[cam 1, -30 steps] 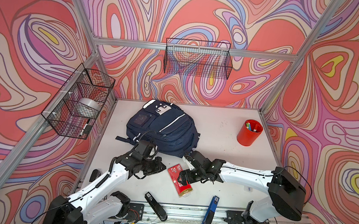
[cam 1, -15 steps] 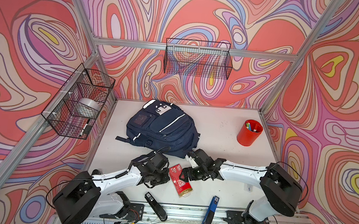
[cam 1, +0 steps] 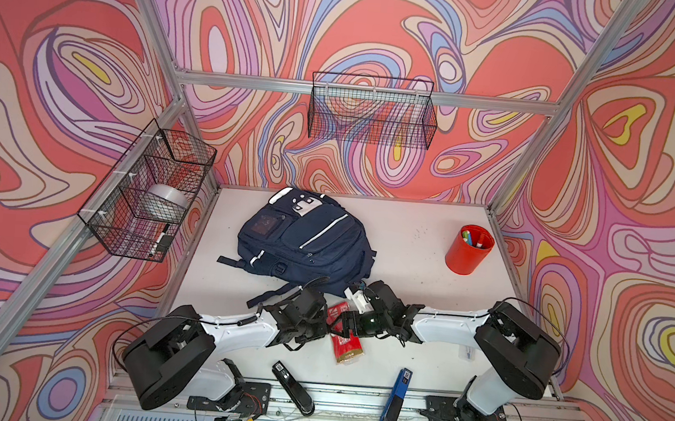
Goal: Pack the student bag
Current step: 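Grasp the red packet on the table with the right gripper beside the left, then lift the red packet with the right gripper while the left opens the top pocket, then insert the red packet into the top pocket with right gripper while left holds it open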
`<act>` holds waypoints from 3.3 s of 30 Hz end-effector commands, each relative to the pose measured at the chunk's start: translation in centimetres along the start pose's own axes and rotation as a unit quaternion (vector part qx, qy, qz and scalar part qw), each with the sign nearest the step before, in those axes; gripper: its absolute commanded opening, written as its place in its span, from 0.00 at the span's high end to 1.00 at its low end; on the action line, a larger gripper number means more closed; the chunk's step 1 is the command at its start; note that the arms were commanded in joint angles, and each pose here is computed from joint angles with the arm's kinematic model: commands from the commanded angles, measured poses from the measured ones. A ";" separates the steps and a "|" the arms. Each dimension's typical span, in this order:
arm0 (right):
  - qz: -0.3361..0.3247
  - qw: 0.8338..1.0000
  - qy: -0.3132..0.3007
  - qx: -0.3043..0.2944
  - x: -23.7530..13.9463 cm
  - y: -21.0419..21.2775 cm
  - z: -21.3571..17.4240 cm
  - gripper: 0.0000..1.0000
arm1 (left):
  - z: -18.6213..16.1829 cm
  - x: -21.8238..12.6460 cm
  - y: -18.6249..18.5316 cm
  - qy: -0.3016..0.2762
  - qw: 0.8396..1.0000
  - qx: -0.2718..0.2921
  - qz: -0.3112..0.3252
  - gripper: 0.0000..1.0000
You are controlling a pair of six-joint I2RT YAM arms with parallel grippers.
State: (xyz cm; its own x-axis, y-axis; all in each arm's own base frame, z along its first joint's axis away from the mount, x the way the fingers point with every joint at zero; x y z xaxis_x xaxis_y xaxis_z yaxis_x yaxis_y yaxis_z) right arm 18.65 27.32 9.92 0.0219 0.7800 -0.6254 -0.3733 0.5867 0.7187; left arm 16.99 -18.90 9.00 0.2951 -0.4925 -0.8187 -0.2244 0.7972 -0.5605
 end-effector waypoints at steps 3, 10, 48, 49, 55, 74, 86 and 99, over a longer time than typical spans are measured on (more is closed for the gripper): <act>-0.044 0.996 0.048 0.059 0.9 -3.1 -2.9 0.20 | -0.3 0.3 0.5 0.006 1.000 -0.004 0.022 1.00; -0.063 0.996 0.017 0.067 -2.0 -4.1 -2.1 0.60 | 0.0 -0.3 0.3 -0.005 0.999 0.012 0.040 1.00; 0.005 0.976 -0.215 0.020 -16.8 0.3 5.8 1.00 | 17.2 -11.9 -16.1 -0.131 0.885 0.436 0.102 0.39; 0.012 0.974 -0.224 0.023 -17.2 0.1 6.6 1.00 | 18.0 -11.1 -16.4 -0.127 0.874 0.454 0.121 0.39; 0.019 0.963 -0.263 0.046 -19.1 -0.7 10.3 1.00 | 21.1 -7.5 -16.8 -0.085 0.863 0.448 0.219 0.30; 0.094 0.953 -0.285 0.037 -18.5 -0.8 15.6 1.00 | 22.8 -7.3 -16.5 -0.119 0.838 0.470 0.251 1.00; 0.140 0.937 -0.308 0.088 -16.3 0.2 20.1 1.00 | 23.8 -12.9 -17.7 -0.197 0.879 0.389 0.192 1.00; 0.180 0.897 -0.309 0.258 -8.4 -1.5 21.7 1.00 | 24.7 -14.8 -18.6 -0.248 0.887 0.342 0.187 1.00</act>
State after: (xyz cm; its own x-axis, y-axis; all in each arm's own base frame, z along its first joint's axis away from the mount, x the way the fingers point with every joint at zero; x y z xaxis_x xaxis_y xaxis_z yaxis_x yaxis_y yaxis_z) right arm 38.59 24.54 21.69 0.4953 0.8495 -0.1815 -0.0624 0.2432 0.9680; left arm 39.93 -18.38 30.70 0.6455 -0.0585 -0.7615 0.2331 0.9646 0.1235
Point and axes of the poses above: each gripper's point midway between its finger pads, its own x axis out along the fingers, its own y axis along the line the jaws close on, z = x × y, the point moved 9 cm from there along -x, back along the fingers, and after that the axes turned 4 degrees about -x, right-handed, at the moved point
